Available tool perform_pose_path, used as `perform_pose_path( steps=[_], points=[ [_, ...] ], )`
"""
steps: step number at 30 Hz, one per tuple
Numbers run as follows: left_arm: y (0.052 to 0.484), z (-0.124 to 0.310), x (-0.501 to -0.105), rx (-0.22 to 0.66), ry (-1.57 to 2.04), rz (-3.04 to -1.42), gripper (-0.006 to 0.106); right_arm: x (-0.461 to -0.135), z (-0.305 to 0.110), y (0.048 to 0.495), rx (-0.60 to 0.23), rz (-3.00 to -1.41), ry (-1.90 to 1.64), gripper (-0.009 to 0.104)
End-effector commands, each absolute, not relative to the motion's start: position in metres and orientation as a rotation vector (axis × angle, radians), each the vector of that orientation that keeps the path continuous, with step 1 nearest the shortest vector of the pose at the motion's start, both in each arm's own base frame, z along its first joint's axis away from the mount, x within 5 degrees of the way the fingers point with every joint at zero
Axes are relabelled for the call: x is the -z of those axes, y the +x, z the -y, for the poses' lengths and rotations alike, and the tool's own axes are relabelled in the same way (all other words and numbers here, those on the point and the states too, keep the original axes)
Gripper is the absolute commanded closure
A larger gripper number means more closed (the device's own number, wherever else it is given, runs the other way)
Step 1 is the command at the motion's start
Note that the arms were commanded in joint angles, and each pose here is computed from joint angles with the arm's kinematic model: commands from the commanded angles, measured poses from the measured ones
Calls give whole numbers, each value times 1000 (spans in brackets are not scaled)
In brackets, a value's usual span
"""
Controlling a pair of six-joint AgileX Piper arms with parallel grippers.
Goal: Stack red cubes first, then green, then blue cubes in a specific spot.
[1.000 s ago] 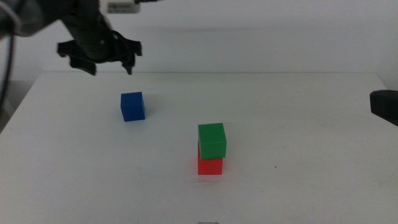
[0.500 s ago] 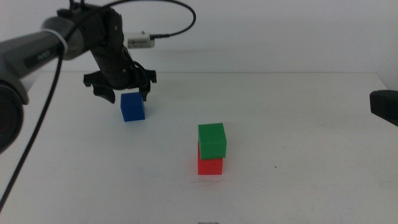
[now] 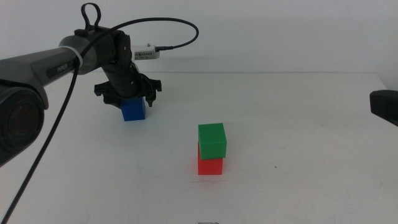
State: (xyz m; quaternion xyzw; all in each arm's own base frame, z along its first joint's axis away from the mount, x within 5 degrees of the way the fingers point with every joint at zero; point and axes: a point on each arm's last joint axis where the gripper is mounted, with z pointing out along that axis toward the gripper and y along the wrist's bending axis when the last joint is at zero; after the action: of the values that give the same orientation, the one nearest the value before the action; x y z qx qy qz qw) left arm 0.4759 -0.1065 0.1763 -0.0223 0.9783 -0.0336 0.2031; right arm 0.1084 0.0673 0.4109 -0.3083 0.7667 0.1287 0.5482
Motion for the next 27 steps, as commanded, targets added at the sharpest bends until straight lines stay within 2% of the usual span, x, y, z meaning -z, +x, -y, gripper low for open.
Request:
perform_pose_path(
  steps=[1,6,13,16,21,27],
  points=[
    [480,107,-217,154,-91,-2588,21,-424,-66,110,-300,-1735,-689,21],
    [482,104,-211,160,-143,-2597,34,-424,-66,110,-300,-1735,-689,21],
    [475,102,-224,158,-151,-2617,78,-424,-66,110,-300,-1735,-689,21],
    [466,101,-238,151,-154,-2645,89,-424,-66,110,-300,-1735,-689,21],
    [443,99,-272,142,-147,-2670,89,-424,-66,110,-300,-1735,-689,21],
    [382,107,-319,159,-138,-2565,89,-424,-66,110,-300,-1735,-689,21]
  ],
)
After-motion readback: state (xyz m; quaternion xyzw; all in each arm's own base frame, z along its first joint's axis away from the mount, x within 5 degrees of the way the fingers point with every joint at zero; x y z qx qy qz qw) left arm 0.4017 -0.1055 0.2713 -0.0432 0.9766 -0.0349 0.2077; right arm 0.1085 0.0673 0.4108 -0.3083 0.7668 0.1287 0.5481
